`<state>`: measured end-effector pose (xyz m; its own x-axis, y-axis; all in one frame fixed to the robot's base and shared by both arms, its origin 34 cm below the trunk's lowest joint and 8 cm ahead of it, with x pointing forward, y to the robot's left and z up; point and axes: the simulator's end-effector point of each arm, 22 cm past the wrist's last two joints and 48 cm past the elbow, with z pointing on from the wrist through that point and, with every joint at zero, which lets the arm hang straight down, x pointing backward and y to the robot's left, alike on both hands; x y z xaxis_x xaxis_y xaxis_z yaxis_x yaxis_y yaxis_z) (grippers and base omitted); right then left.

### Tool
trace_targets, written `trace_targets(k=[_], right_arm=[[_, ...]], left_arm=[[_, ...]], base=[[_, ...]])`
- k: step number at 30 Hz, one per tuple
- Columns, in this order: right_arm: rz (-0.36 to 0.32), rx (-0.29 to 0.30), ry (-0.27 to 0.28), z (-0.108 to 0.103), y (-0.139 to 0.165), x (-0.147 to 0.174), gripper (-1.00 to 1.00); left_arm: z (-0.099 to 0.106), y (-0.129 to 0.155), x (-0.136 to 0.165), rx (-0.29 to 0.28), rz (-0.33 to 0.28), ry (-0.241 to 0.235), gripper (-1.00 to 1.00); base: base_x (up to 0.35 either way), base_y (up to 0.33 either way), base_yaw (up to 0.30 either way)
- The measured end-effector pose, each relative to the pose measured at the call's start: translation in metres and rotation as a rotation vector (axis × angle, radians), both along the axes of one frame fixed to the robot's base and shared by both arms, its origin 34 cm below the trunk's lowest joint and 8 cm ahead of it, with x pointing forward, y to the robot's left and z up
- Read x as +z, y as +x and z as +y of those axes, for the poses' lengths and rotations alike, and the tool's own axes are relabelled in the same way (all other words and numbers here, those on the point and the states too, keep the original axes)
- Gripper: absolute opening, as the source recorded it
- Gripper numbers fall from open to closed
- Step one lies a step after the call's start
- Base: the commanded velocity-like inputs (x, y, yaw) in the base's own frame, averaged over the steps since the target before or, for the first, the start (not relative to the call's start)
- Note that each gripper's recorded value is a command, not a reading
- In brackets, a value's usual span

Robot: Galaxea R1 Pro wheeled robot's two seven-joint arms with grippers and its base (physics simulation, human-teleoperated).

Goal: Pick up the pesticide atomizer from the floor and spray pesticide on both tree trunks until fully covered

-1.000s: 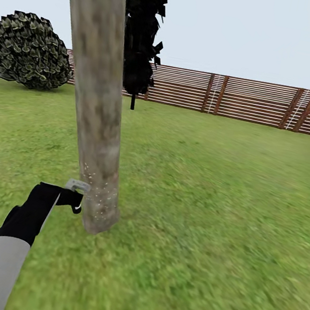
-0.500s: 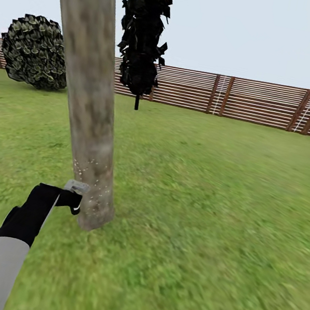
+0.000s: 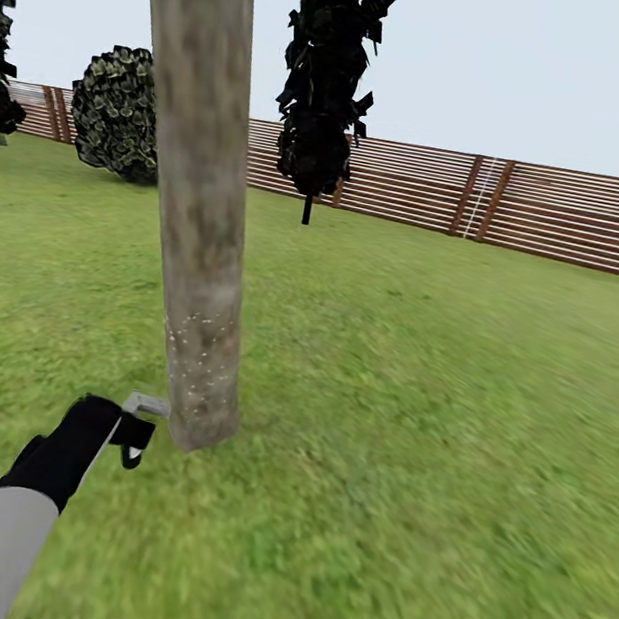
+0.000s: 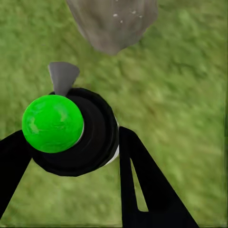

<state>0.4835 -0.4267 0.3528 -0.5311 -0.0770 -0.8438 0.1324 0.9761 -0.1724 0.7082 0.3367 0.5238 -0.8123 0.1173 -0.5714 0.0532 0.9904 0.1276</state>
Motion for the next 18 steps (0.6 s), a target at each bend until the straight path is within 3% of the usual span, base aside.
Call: trace_targets(k=[3,8,18], right_arm=[[0.0,0.0,-0.001,-0.001,0.0,0.0,1.0],[-0.001,-0.001,-0.001,-0.001,0.0,0.0,1.0],[-0.002,-0.001,-0.001,-0.001,0.0,0.001,1.0]], left_arm=[[0.004,-0.008,-0.016,0.01,0.035,0.006,-1.0],[0.009,-0.008,-0.018,0.023,0.031,0.021,-1.0],[0.017,-0.008,-0.016,0.05,0.024,0.049,-1.0]], base=[[0.0,-0.273,0.01],[0.03,-0.272,0.001],[0.218,-0.202,0.0]])
